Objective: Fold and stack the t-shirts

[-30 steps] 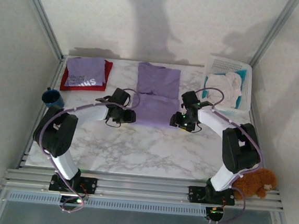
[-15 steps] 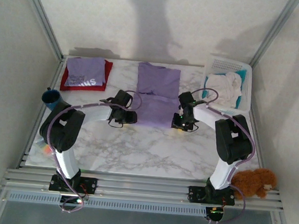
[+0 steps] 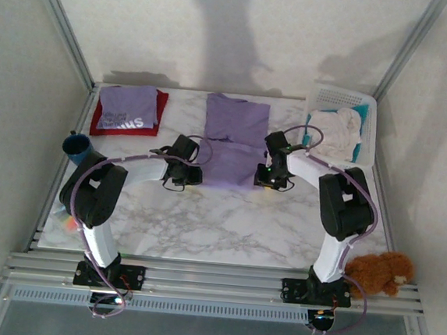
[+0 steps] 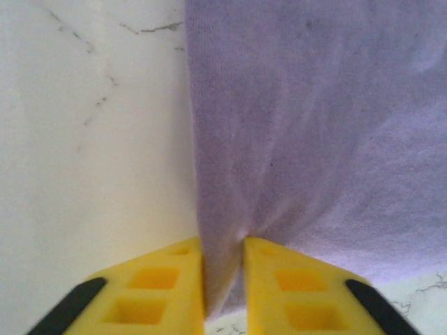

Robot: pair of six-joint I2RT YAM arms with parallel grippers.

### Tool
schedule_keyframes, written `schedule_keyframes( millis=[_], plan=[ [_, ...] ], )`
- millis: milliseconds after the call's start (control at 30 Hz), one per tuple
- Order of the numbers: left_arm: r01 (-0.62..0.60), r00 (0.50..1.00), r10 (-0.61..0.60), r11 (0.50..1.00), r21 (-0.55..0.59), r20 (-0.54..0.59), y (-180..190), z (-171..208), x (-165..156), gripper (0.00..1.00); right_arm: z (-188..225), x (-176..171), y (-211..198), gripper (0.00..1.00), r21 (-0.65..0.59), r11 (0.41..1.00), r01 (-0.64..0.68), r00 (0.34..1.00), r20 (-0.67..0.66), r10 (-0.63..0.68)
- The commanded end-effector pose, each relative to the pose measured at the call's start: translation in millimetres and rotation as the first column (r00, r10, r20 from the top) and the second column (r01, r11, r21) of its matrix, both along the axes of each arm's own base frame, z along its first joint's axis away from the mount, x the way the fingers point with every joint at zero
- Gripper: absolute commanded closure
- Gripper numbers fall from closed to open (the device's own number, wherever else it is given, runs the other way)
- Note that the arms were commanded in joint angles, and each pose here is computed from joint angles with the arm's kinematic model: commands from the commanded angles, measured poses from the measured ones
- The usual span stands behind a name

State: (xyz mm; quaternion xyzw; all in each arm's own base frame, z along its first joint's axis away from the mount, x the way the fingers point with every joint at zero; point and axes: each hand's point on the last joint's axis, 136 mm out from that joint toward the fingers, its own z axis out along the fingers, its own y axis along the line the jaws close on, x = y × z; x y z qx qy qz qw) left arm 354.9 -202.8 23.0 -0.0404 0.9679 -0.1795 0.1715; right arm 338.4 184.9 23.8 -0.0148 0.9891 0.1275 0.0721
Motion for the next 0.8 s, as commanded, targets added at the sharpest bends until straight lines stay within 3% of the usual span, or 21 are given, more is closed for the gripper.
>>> schedule_keyframes(
  millis=[0, 67, 233, 500, 767],
  plan=[
    [0.007, 1.0, -0.007, 1.0, 0.009, 0.024, -2.8, 6.3, 3.1, 0.92, -1.4, 4.4, 0.3, 0.72, -0.013, 1.0, -0.011, 1.0, 0.009, 0.011],
    [0.011, 1.0, -0.011, 1.0, 0.008, 0.024, -3.3, 6.9, 2.8, 0.99, 0.7, 3.2, 1.8, 0.8, 0.001, 1.0, -0.01, 1.0, 0.013, 0.01],
    [0.022, 1.0, -0.022, 1.0, -0.002, 0.009, -5.0, 4.0, -5.1, 1.0, 1.6, -13.4, -1.4, 1.0, 0.017, 1.0, 0.003, 1.0, -0.01, -0.003],
    [0.026, 0.999, -0.026, 1.0, -0.004, -0.038, -2.5, 0.0, -41.3, 1.0, -8.6, -80.0, -10.9, 1.0, 0.048, 0.997, 0.065, 0.993, -0.102, -0.06],
    [0.019, 0.994, -0.022, 1.0, -0.025, -0.111, -8.8, -7.9, -121.0, 1.0, -13.9, -156.9, -11.7, 1.0, 0.025, 0.997, 0.079, 0.978, -0.197, -0.073]
  ],
)
